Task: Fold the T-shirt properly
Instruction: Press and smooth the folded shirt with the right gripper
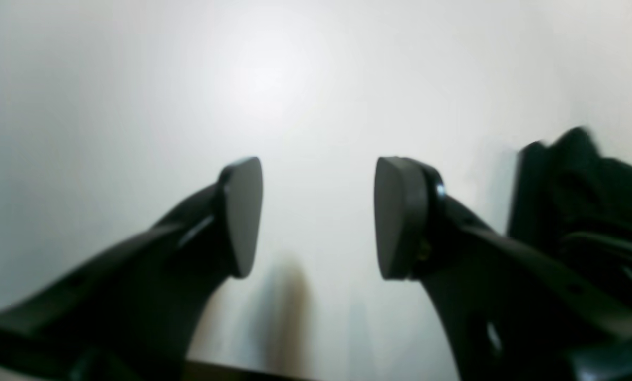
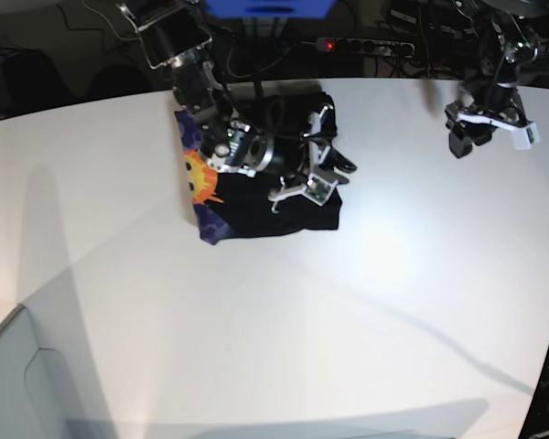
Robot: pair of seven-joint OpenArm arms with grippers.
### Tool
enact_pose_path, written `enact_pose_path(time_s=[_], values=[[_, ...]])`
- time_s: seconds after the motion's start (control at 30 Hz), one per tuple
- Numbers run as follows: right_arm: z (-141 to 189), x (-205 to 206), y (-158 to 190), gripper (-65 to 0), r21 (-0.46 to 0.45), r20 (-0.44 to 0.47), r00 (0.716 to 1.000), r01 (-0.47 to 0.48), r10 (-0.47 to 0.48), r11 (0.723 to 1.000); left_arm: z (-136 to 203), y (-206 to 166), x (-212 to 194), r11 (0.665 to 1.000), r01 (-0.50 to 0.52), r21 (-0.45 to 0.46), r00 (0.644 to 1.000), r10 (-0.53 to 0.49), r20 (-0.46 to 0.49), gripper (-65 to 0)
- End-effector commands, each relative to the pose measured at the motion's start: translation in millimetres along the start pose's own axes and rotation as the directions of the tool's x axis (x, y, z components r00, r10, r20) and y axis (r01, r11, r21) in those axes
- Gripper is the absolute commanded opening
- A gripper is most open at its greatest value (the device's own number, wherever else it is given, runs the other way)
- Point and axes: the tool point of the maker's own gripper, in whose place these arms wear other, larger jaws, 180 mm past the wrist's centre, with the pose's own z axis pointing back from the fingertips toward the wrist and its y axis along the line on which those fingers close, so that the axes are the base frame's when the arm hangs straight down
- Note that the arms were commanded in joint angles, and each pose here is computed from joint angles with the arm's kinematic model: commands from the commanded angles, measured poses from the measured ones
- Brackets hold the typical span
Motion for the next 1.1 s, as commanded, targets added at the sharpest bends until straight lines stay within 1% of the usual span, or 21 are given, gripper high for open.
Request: enact_pose_path(time_s=[0.0, 0.1, 0.17, 0.2, 0.27, 0.33, 0.43, 0.5, 0.67, 0.77, 0.87, 0.93, 1.0, 1.07], values=[[2.6, 19.0, -4.4, -47.5, -0.01, 0.063, 0.998, -0.007, 0.008, 1.0, 1.1, -9.2, 5.7, 0.999, 0.02, -0.028, 1.0, -0.02, 0.018, -32.3], [4.8, 19.6, -7.6, -36.9, -0.019, 0.065, 0.998, -0.008, 0.009, 1.0, -0.7, -17.9, 5.0, 0.998, 0.03, -0.05, 0.999, -0.029, 0.015, -32.3], [8.7, 25.4, -8.7, -31.5, -0.028, 0.079, 0.997, -0.022, 0.024, 0.999, -3.5, -24.3, 7.4, 0.997, 0.033, -0.067, 0.999, -0.032, 0.021, -32.3], [15.3, 22.3, -10.6, -29.8, -0.039, 0.077, 0.997, -0.028, 0.031, 0.999, -5.0, -27.4, 7.1, 0.997, 0.033, -0.075, 0.999, -0.031, 0.021, -32.3], [33.3, 31.6, -21.2, -27.1, -0.093, 0.113, 0.992, -0.038, 0.048, 0.995, -7.9, -36.8, 2.6, 0.994, 0.026, -0.102, 1.0, -0.025, 0.012, -32.2], [54.4, 38.0, -33.4, -25.5, -0.163, 0.144, 0.988, -0.026, 0.05, 0.986, -9.5, -49.4, -1.1, 0.989, -0.012, -0.149, 1.0, 0.013, 0.007, -31.7], [90.5, 37.4, -62.7, -20.8, -0.293, 0.165, 0.985, 0.01, 0.041, 0.956, -14.6, -76.8, 2.8, 0.965, -0.069, -0.253, 0.997, 0.074, 0.009, -27.1], [112.2, 31.0, -80.4, -18.5, -0.361, 0.159, 0.987, 0.021, 0.039, 0.933, -18.4, -92.4, 0.5, 0.951, -0.08, -0.3, 0.997, 0.082, -0.006, -25.2], [154.0, 2.2, -111.0, -17.2, -0.472, 0.1, 0.995, 0.033, 0.016, 0.881, -29.7, -141.5, -10.8, 0.905, -0.071, -0.42, 0.997, 0.055, -0.052, -23.5], [174.5, -13.1, -122.9, -17.2, -0.521, 0.073, 0.997, 0.043, -0.005, 0.853, -44.4, -163.7, -28.0, 0.877, -0.099, -0.469, 0.992, 0.052, -0.112, -23.5], [194.2, -32.9, -128.5, -17.2, -0.558, 0.034, 0.999, 0.046, -0.033, 0.828, -60.3, -176.8, -51.7, 0.861, -0.141, -0.489, 0.98, 0.051, -0.194, -23.5], [202.3, -39.6, -131.0, -17.2, -0.574, 0.023, 0.999, 0.05, -0.044, 0.817, -66.9, -181.2, -64.1, 0.856, -0.16, -0.491, 0.971, 0.048, -0.233, -23.5], [212.9, -49.0, -133.5, -17.2, -0.594, 0.004, 0.998, 0.05, -0.059, 0.803, -71.2, -183.6, -71.7, 0.853, -0.176, -0.492, 0.965, 0.049, -0.259, -23.5], [218.6, -53.0, -135.2, -17.2, -0.604, -0.005, 0.998, 0.048, -0.064, 0.796, -72.4, -184.7, -77.1, 0.851, -0.183, -0.491, 0.96, 0.048, -0.275, -23.5]])
